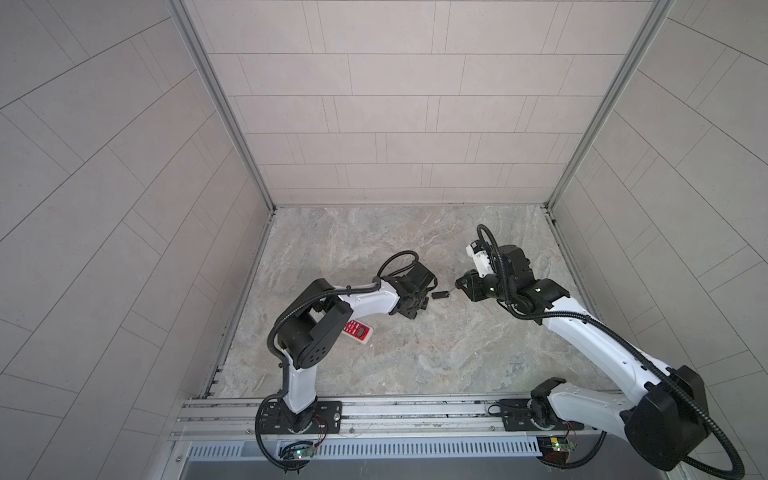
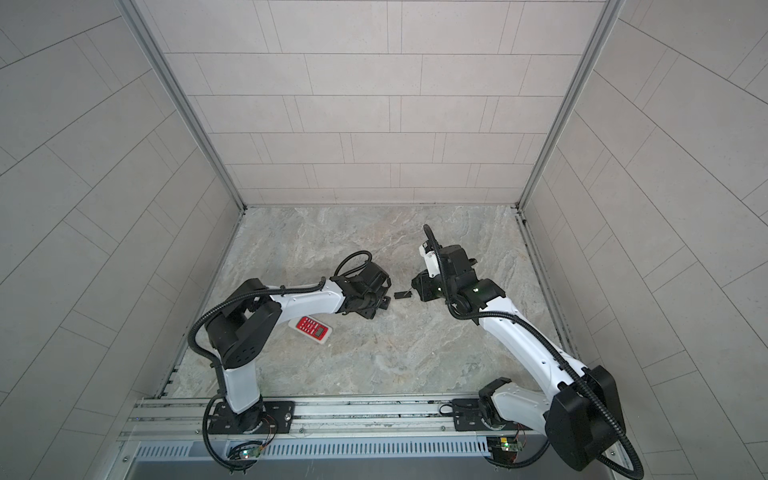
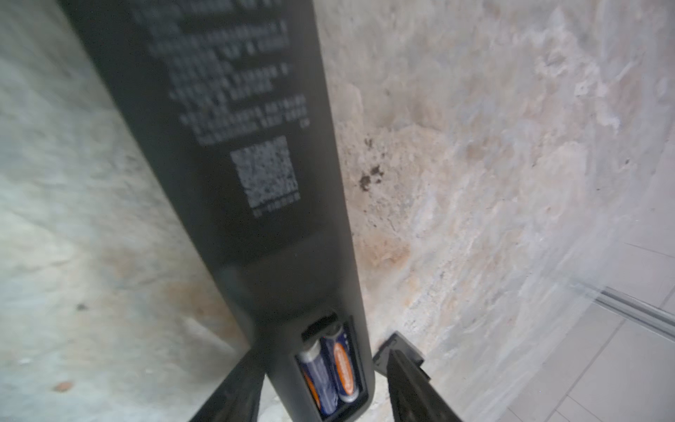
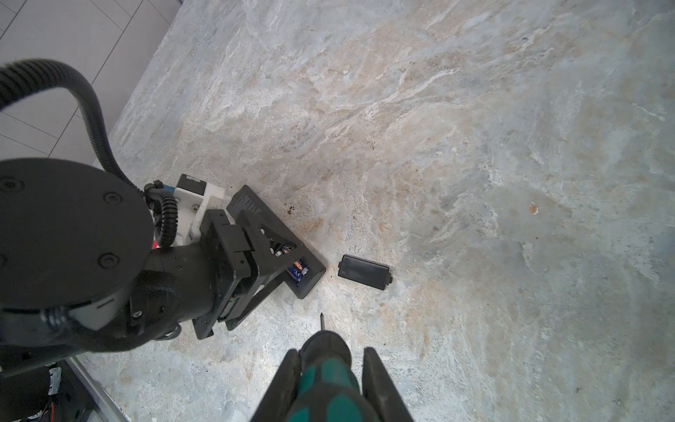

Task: Unload the batteries from the remote control

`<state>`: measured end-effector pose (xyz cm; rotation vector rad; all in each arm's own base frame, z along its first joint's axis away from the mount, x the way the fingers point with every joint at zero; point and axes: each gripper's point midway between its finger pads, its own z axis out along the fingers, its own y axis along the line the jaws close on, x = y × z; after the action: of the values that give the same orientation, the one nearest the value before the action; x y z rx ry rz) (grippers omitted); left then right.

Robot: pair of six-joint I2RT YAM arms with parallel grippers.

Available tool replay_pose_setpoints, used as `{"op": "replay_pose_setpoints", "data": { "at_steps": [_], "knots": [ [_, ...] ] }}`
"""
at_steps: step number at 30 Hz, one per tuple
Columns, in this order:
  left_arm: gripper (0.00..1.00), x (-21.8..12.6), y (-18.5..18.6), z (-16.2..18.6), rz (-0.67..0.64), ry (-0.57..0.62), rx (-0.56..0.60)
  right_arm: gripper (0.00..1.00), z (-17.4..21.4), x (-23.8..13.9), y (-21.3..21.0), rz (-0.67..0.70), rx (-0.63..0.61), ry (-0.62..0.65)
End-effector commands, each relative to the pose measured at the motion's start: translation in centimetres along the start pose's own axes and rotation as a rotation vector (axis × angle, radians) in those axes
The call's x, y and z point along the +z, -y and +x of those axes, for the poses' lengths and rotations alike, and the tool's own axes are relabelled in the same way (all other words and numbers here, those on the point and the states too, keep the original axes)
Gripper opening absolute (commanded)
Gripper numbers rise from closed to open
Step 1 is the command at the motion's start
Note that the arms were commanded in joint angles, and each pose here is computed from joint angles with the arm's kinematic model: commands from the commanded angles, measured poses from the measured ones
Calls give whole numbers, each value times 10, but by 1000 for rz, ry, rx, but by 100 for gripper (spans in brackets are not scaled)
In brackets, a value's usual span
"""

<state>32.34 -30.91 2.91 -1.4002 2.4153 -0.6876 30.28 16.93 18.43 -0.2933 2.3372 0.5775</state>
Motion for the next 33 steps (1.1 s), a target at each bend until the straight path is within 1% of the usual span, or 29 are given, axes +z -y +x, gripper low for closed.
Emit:
{"op": "replay_pose_setpoints", "data": {
  "at_steps": [1,3,6,8,13,15,16,19,20,21,23,24,27,29,31,33],
  "knots": [
    [65,15,-15,-9,-4,59,-75,14,-7,-10,1,18,-5,20],
    [69,6,-10,-12,8,74,-32,15,-10,-13,2,20,-3,33],
    [73,-13,-5,-17,8,93,90,15,-16,-17,0,13,-4,65],
    [77,-29,-2,-21,-6,103,199,15,-20,-21,0,14,-7,87],
    [87,-75,19,-52,-4,220,546,15,-23,-25,7,52,15,134],
    [89,-84,27,-65,-5,229,689,15,-24,-23,9,54,42,155],
    [90,-87,32,-68,0,220,789,15,-24,-22,8,42,49,164],
    [92,-89,41,-74,12,138,1013,15,-24,-17,8,41,73,199],
    [91,-89,45,-77,15,129,1073,15,-23,-15,9,52,83,210],
    [91,-90,46,-82,2,131,1125,15,-23,-14,12,69,96,218],
    [92,-89,50,-87,-1,89,1206,15,-24,-12,15,94,109,221],
    [91,-88,51,-87,-5,56,1246,15,-25,-10,14,105,100,217],
    [91,-89,51,-80,-56,-47,1415,15,-28,-3,9,132,77,198],
    [89,-86,46,-75,-73,-98,1526,15,-29,5,5,131,74,182],
    [86,-84,40,-67,-32,-143,1653,15,-30,14,4,131,80,164],
    [85,-87,33,-57,41,-178,1815,15,-33,19,4,138,85,144]
  ]
}}
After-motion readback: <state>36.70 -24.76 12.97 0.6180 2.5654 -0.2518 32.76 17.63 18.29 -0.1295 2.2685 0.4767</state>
